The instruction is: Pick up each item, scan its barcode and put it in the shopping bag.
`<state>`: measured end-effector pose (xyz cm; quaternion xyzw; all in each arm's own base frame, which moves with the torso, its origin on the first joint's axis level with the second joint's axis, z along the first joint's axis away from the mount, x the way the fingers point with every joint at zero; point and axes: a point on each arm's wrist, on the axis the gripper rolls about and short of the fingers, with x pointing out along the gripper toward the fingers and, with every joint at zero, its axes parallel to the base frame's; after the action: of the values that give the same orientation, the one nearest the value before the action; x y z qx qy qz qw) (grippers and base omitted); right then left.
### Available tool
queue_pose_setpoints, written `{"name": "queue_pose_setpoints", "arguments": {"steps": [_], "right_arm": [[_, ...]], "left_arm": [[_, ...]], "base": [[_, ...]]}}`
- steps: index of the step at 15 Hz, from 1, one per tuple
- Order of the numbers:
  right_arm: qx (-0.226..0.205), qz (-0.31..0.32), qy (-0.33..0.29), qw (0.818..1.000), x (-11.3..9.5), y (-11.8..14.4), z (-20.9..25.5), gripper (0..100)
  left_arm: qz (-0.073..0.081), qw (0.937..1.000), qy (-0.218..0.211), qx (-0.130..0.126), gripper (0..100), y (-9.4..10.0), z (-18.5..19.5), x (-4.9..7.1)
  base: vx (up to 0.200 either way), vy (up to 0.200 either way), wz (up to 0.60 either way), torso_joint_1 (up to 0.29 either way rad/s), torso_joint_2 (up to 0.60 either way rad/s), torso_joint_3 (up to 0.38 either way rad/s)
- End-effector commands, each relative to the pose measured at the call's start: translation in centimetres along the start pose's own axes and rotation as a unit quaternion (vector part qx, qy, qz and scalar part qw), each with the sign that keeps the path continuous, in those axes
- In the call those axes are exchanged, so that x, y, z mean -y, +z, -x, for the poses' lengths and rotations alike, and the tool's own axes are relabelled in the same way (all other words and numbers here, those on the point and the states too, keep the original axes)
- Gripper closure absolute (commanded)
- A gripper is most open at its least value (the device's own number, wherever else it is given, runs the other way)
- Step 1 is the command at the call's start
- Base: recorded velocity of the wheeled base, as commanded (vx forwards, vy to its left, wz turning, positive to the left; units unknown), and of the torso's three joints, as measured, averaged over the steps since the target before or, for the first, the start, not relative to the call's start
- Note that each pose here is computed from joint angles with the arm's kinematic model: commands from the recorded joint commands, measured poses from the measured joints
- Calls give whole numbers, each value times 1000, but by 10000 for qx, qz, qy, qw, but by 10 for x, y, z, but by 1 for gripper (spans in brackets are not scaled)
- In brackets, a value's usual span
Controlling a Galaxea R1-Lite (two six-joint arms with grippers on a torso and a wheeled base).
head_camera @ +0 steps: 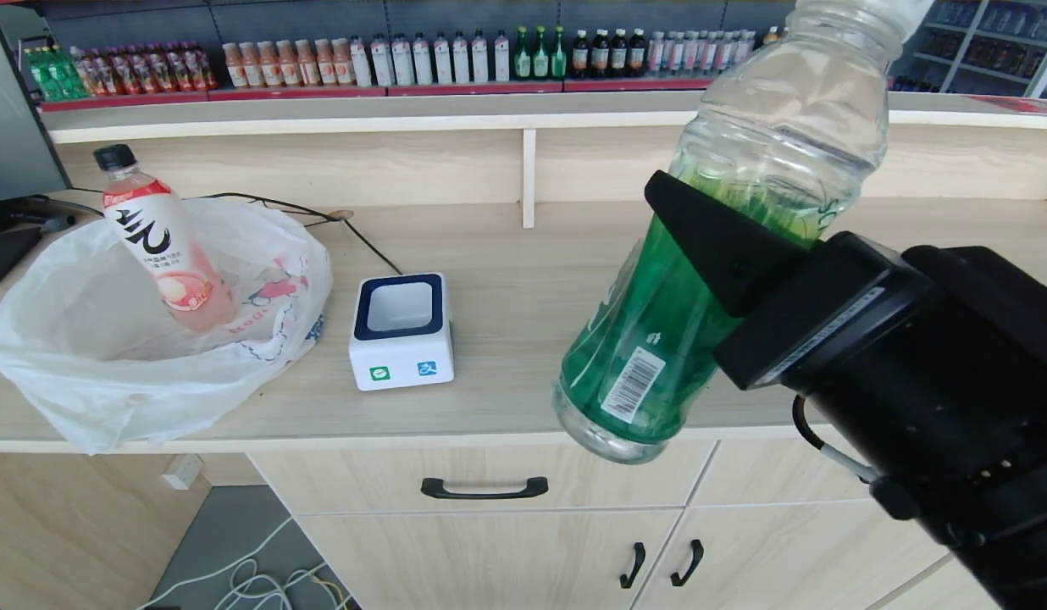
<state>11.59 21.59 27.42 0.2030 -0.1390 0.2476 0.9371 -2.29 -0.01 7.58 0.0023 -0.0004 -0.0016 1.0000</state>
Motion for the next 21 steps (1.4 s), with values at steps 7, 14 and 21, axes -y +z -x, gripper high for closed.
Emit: {"name": "queue_pose_setpoints", "arguments": {"steps": [7,14,21], "right_arm": [[-160,-831,231,9961,-22,39,-4,100],[-249,-1101,220,9934,-18,51,2,100],[-245,-1174,219,9925,-18,51,2,100]], "left_arm": [[0,10000,1,3,0,0,0,0],[0,10000,1,3,0,0,0,0],[0,10000,1,-4,0,0,0,0]], "base": [[0,0,0,0,0,0],[0,0,0,0,0,0],[0,0,0,0,0,0]]}}
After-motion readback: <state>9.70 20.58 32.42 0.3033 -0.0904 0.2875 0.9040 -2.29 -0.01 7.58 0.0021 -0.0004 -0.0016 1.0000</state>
